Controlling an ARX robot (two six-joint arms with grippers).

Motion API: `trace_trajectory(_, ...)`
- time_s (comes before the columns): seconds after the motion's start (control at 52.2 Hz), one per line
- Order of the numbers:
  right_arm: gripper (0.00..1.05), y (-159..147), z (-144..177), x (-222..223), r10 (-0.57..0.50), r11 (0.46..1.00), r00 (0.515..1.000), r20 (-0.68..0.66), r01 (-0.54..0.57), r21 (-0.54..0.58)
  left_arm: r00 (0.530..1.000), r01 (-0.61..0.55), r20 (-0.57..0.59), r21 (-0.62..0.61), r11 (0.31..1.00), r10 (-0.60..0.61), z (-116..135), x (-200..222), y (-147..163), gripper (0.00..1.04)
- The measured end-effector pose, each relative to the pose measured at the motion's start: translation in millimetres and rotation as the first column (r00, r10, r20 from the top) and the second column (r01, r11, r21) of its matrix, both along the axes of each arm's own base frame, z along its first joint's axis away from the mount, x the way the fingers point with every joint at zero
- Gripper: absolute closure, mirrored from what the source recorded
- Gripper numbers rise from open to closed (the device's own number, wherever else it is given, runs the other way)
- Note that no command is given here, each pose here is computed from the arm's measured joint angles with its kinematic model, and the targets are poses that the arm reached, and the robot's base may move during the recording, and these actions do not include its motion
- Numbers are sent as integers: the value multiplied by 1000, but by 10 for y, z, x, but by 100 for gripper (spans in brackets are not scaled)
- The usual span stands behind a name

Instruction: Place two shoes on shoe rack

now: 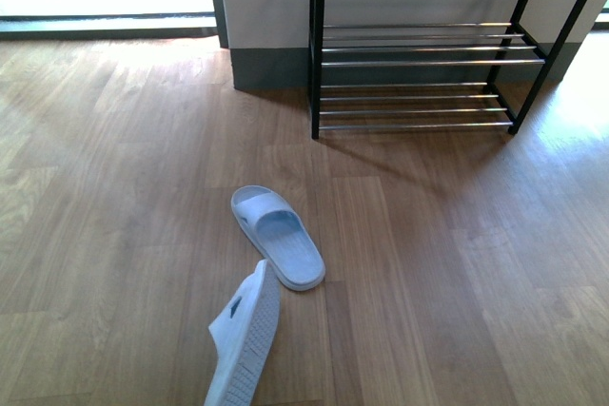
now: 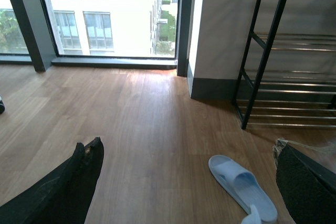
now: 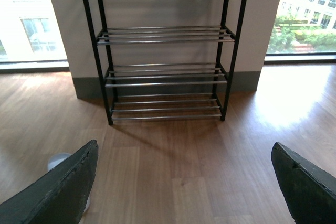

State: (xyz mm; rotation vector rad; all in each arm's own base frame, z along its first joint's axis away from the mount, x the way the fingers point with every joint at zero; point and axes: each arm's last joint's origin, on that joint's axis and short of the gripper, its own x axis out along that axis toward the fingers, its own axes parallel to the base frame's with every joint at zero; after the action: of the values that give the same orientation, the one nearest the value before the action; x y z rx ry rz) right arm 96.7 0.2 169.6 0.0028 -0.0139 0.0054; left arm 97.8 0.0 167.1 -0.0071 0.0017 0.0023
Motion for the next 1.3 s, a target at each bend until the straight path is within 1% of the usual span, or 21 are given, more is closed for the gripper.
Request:
trace_trajectory(0.211, 9, -1, 0, 0, -3, 1000, 1000, 0, 3, 0, 1000, 1, 0, 0, 1000, -1, 0, 0, 0, 9)
trace_trajectory(0.23, 9, -1, 0, 0, -3, 1000, 1000, 0, 3, 0, 1000, -17, -19, -6, 1000, 17, -7, 4, 0, 9)
trace_trajectory(0.249, 9, -1, 0, 0, -3, 1000, 1000, 0, 3, 0, 998, -38, -42, -23, 999, 37, -13, 5, 2, 9)
trace_trajectory(0.288, 9, -1, 1, -1, -3, 1000, 1000, 1, 3, 0, 977, -132, -173, -52, 990, 121, -15, 1, -4, 9)
trace_trajectory(0.307, 9, -1, 1, -1, -5, 1000, 1000, 1, 5, 0, 968, -156, -208, -55, 986, 142, -14, 2, -6, 9)
trace_trajectory(0.345, 9, -1, 1, -1, -5, 1000, 1000, 1, 5, 0, 916, -255, -330, -43, 966, 227, -31, 9, 4, 9)
trace_trajectory(0.403, 9, -1, 0, 0, -3, 1000, 1000, 0, 3, 0, 865, -326, -425, -73, 942, 267, -94, 39, 25, 9)
trace_trajectory(0.46, 9, -1, 1, -1, -4, 1000, 1000, 1, 4, 0, 838, -370, -464, -96, 924, 288, -124, 88, 36, 9)
trace_trajectory(0.518, 9, -1, 1, -1, -3, 1000, 1000, 1, 3, 0, 833, -361, -502, -176, 916, 231, -83, 278, 17, 9)
trace_trajectory(0.575, 9, -1, 1, -1, -3, 1000, 1000, 1, 3, 0, 847, -333, -503, -245, 911, 174, 19, 633, -30, 9)
trace_trajectory(0.613, 9, -1, 1, -1, -4, 1000, 1000, 1, 4, 0, 847, -327, -512, -286, 901, 144, 37, 843, -58, 9)
trace_trajectory(0.728, 9, -1, 1, -1, -4, 1000, 1000, 1, 4, 0, 809, -353, -576, -324, 877, 113, -81, 1306, -161, 9)
trace_trajectory(0.767, 9, -1, 1, -1, -4, 1000, 1000, 1, 4, 0, 779, -358, -623, -341, 870, 76, -223, 1478, -226, 9)
trace_trajectory(0.786, 9, -1, 1, -1, -3, 1000, 1000, 1, 3, 0, 748, -362, -662, -350, 864, 45, -362, 1579, -268, 9)
trace_trajectory(0.824, 9, -1, 1, -1, -4, 1000, 1000, 1, 4, 0, 699, -379, -715, -360, 852, 9, -551, 1677, -319, 9)
trace_trajectory(0.843, 9, -1, 1, -1, -4, 1000, 1000, 1, 4, 0, 664, -396, -748, -365, 842, -12, -687, 1735, -354, 9)
trace_trajectory(0.882, 9, -1, 1, -1, -4, 1000, 1000, 1, 4, 0, 609, -425, -791, -378, 823, -50, -897, 1827, -397, 9)
trace_trajectory(0.978, 9, -1, 1, -1, -3, 1000, 1000, 1, 3, 0, 517, -489, -847, -408, 771, -121, -1347, 2028, -485, 9)
trace_trajectory(1.093, 9, -1, 1, -1, -4, 1000, 1000, 1, 4, 0, 429, -554, -886, -410, 725, -174, -1732, 2168, -569, 9)
trace_trajectory(1.169, 9, -1, 1, -1, -3, 1000, 1000, 1, 3, 0, 386, -572, -899, -409, 711, -206, -1946, 2281, -639, 9)
trace_trajectory(1.303, 9, -1, 1, -1, -4, 1000, 1000, 1, 4, 0, 359, -558, -886, -457, 693, -295, -2239, 2495, -738, 9)
